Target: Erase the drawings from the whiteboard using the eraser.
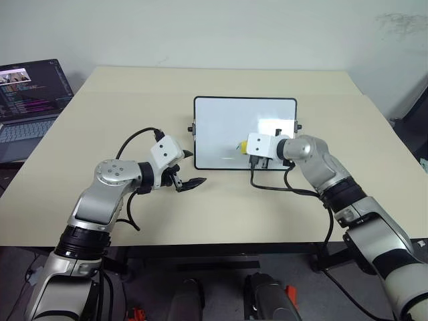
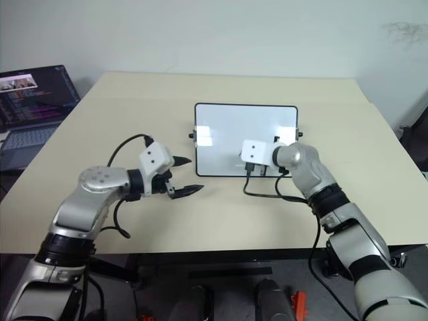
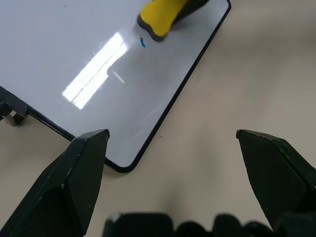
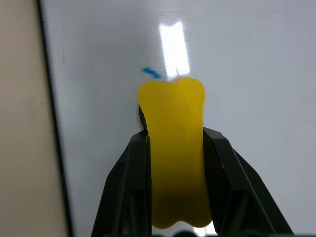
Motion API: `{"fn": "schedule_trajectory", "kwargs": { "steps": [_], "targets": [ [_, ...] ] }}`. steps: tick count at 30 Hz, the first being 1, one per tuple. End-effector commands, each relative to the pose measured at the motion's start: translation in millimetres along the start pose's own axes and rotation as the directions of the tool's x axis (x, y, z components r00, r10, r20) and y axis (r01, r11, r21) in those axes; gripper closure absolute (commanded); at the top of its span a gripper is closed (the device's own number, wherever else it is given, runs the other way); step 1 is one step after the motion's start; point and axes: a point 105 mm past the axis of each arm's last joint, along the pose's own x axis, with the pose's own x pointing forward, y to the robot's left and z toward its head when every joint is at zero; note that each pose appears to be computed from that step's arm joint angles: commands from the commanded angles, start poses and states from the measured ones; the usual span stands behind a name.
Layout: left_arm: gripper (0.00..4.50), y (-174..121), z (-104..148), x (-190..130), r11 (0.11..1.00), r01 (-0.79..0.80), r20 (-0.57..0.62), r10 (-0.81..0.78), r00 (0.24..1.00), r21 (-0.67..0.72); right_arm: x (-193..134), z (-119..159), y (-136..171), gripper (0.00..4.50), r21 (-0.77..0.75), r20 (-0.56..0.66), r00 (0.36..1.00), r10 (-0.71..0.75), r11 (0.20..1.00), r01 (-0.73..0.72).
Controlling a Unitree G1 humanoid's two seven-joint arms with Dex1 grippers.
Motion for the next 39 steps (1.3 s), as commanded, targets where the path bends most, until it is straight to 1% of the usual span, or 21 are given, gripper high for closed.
{"fn": "schedule_trajectory", "kwargs": {
  "steps": [1,5,9,12,19,21,24,26,30,35,39],
  "targets": [
    [0.0,4,9,-1,0.999,-0.012,0.024,0.011,1.0,0.036,-5,-5,-28,3.47,0.01,-0.024,0.993,-0.117,0.993,0.117],
    [0.0,4,10,-1,0.999,-0.011,0.026,0.01,1.0,0.036,-2,-4,-25,3.47,0.008,-0.02,0.994,-0.108,0.994,0.108],
    [0.0,4,9,-1,0.999,-0.011,0.024,0.01,1.0,0.036,3,4,-1,3.47,0.001,0.01,1.0,-0.005,1.0,0.005],
    [0.0,4,9,-1,0.999,-0.009,0.023,0.009,1.0,0.036,5,14,28,3.47,-0.017,0.044,0.993,0.106,0.994,-0.105],
    [0.0,3,9,-1,0.999,-0.008,0.024,0.007,1.0,0.034,7,31,59,3.47,-0.026,0.082,0.979,0.187,0.982,-0.186],
    [0.0,2,9,-1,0.999,-0.008,0.025,0.008,1.0,0.033,9,31,57,3.47,-0.01,0.077,0.982,0.171,0.985,-0.17],
    [0.0,2,9,-1,0.999,-0.008,0.025,0.008,1.0,0.033,10,28,46,3.47,-0.003,0.06,0.99,0.129,0.992,-0.129],
    [0.0,3,9,-1,0.999,-0.01,0.025,0.009,1.0,0.033,9,23,31,3.47,0.001,0.039,0.996,0.085,0.996,-0.085],
    [0.0,3,10,-1,0.999,-0.012,0.025,0.011,1.0,0.033,4,1,6,3.47,0.006,-0.029,0.999,0.027,1.0,-0.026],
    [0.0,3,9,-2,0.999,-0.014,0.024,0.013,1.0,0.033,-5,-24,-11,3.47,0.028,-0.09,0.996,-0.012,0.999,0.014],
    [0.0,3,9,-2,0.999,-0.014,0.024,0.013,1.0,0.031,-10,-36,-10,3.47,0.032,-0.111,0.994,-0.005,0.999,0.009]
  ]
}}
